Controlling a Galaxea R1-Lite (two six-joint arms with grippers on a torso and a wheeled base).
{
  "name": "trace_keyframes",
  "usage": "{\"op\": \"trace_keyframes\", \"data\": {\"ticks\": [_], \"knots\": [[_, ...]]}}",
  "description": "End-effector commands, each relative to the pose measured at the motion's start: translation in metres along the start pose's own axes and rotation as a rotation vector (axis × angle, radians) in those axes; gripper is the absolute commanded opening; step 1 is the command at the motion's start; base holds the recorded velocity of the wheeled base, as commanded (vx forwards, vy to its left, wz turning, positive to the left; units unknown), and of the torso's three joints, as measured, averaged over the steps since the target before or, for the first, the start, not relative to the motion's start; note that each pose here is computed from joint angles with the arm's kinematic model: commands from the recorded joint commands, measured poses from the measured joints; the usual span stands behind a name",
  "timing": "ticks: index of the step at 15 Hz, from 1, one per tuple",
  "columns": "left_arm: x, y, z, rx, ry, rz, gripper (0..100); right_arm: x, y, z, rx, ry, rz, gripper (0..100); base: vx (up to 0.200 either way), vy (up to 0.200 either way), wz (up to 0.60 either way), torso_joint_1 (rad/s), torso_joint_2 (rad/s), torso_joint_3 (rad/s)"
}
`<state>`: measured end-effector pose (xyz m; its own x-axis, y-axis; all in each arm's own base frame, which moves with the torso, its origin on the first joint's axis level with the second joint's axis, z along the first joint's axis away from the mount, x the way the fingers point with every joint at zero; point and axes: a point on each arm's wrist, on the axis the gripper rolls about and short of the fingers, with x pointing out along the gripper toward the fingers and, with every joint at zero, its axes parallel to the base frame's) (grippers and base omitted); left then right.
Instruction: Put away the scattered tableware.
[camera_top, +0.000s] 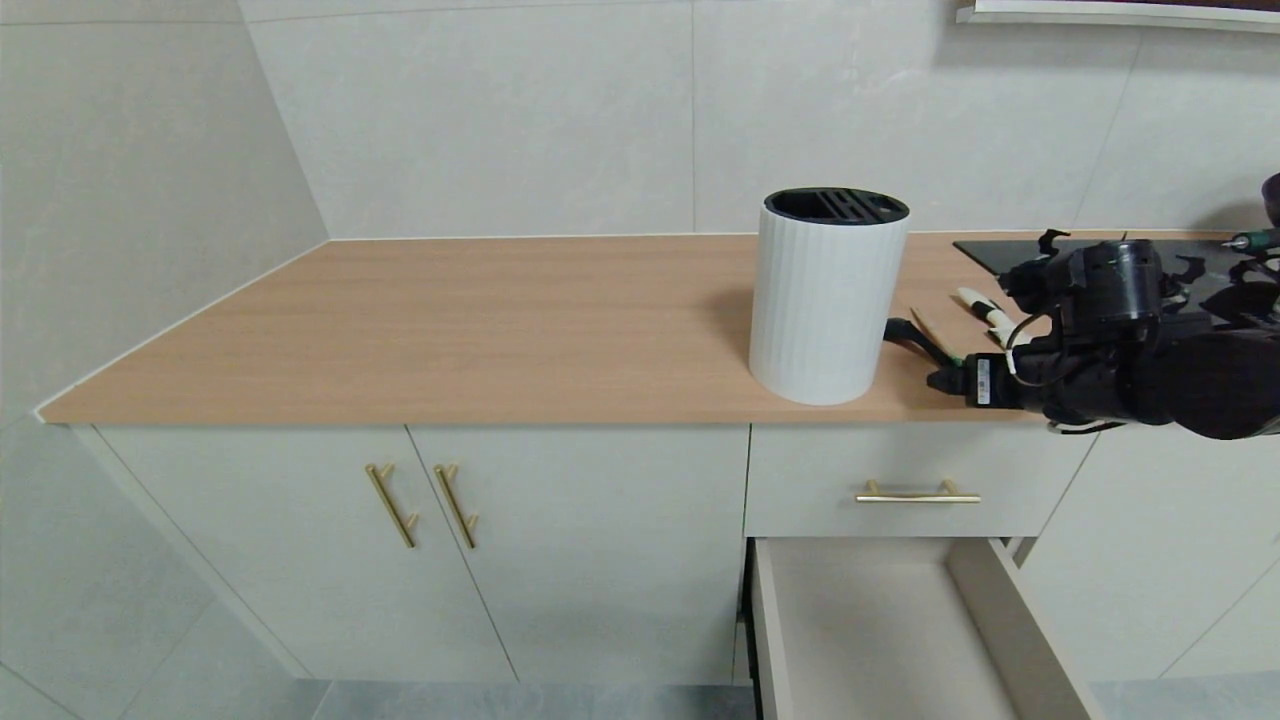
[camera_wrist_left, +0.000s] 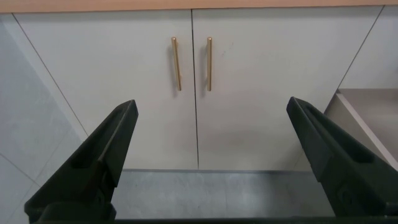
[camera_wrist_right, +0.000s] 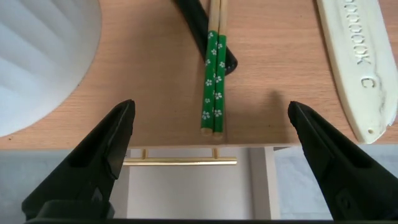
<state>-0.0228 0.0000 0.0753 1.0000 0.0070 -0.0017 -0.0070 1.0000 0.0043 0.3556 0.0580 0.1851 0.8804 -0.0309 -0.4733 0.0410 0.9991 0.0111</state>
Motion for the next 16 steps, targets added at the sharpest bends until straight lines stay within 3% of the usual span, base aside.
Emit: {"op": "trace_keyframes", "data": {"ticks": [1, 4, 11, 14, 16], "knots": [[0.0, 0.0, 0.0, 0.0, 0.0, 0.001, 100, 0.003, 0.0, -0.001, -0.001, 0.006, 0.0, 0, 0.0, 0.0, 0.0, 0.0, 0.0, 0.0], [0.0, 0.0, 0.0, 0.0, 0.0, 0.001, 100, 0.007, 0.002, -0.005, -0.005, 0.021, 0.0, 0, 0.0, 0.0, 0.0, 0.0, 0.0, 0.0], [0.0, 0.0, 0.0, 0.0, 0.0, 0.001, 100, -0.01, -0.001, 0.007, 0.009, -0.034, 0.002, 0, 0.0, 0.0, 0.0, 0.0, 0.0, 0.0], [0.0, 0.0, 0.0, 0.0, 0.0, 0.001, 100, -0.039, -0.003, 0.018, 0.098, -0.087, 0.02, 0, 0.0, 0.0, 0.0, 0.0, 0.0, 0.0], [0.0, 0.0, 0.0, 0.0, 0.0, 0.001, 100, -0.065, 0.006, 0.013, 0.118, -0.076, 0.059, 0, 0.0, 0.0, 0.0, 0.0, 0.0, 0.0]]}}
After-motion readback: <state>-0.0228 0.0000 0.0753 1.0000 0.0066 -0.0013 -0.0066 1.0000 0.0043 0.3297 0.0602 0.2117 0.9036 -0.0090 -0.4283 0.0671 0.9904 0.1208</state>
